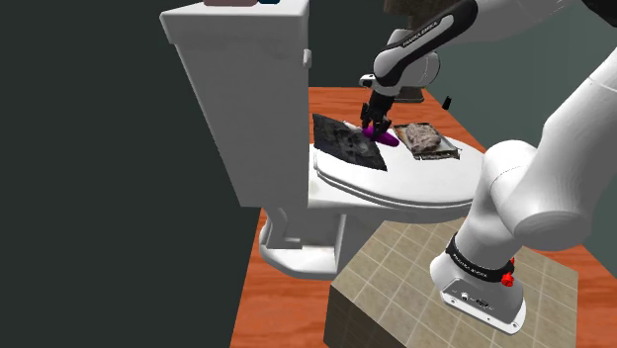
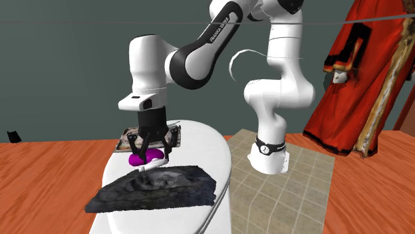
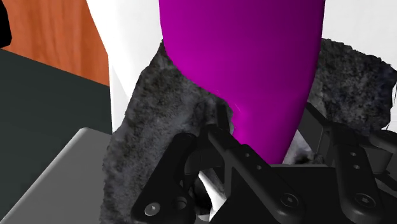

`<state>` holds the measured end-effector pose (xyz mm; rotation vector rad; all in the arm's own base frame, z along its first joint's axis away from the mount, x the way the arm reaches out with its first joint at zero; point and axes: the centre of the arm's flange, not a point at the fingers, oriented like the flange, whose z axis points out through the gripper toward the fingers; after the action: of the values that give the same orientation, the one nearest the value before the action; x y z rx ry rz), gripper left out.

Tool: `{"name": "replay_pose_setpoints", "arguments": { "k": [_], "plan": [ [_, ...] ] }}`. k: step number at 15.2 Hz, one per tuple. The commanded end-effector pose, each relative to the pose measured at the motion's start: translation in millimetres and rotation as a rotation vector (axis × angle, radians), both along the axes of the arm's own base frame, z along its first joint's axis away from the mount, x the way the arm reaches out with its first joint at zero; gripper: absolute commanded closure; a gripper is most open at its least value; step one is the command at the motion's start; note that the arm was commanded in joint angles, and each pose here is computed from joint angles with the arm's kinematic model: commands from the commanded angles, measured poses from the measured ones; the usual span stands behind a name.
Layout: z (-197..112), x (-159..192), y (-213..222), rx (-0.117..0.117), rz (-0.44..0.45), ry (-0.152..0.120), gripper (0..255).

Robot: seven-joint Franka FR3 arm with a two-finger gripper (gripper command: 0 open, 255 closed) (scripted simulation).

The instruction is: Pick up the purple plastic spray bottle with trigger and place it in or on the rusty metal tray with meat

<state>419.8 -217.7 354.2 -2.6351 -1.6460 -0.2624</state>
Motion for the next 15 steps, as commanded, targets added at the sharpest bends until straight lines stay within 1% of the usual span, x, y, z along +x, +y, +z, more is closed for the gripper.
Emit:
{"name": "replay_pose_setpoints", "arguments": {
  "k": [1,15],
  "plan": [
    [12.4,0.0,-0.7,-0.001,0.000,0.000,255],
    [86.3,0.0,-0.7,-0.001,0.000,0.000,255]
  ]
}}
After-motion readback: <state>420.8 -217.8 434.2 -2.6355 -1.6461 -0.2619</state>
